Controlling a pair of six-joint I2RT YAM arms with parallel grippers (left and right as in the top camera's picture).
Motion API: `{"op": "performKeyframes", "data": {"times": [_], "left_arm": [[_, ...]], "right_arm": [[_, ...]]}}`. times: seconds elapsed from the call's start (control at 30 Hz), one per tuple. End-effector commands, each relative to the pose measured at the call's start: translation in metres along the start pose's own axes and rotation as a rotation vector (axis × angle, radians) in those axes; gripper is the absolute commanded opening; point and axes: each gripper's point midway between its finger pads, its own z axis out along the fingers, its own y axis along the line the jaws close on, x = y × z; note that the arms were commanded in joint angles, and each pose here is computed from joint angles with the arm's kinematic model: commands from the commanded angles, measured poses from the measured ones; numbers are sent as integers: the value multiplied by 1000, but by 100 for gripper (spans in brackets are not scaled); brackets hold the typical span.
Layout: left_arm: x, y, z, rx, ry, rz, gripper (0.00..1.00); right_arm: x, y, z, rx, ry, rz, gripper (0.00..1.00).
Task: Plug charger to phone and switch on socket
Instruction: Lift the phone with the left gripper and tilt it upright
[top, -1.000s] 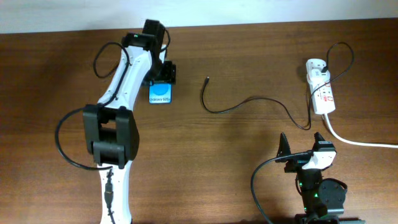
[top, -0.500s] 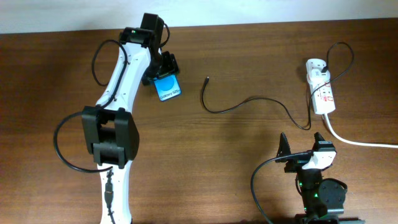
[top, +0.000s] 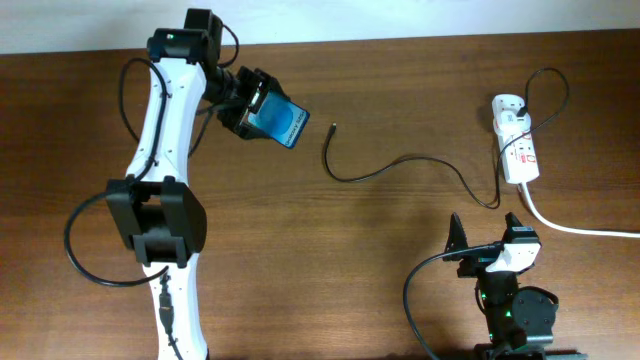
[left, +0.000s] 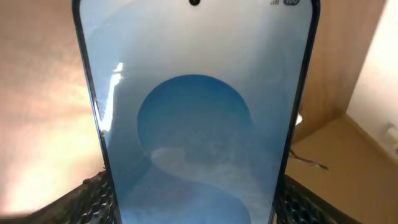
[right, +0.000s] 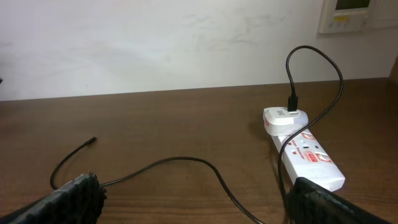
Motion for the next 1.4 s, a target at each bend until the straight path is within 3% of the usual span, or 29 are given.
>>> {"op": "performKeyframes", "data": {"times": [0.0, 0.1, 0.37, 0.7, 1.37], "left_arm": [[11, -4, -8, 21, 51, -164, 0], [12, -4, -8, 25, 58, -167, 0], [41, -18, -14, 102, 238, -189, 0], [52, -19, -18, 115, 304, -213, 0], [41, -11, -14, 73, 232, -219, 0]], "right_arm": [[3, 0, 0, 0, 3, 3, 98], [3, 0, 0, 0, 3, 2, 98], [3, 0, 0, 0, 4, 2, 98], [3, 0, 0, 0, 3, 2, 98], [3, 0, 0, 4, 3, 2, 98]]}}
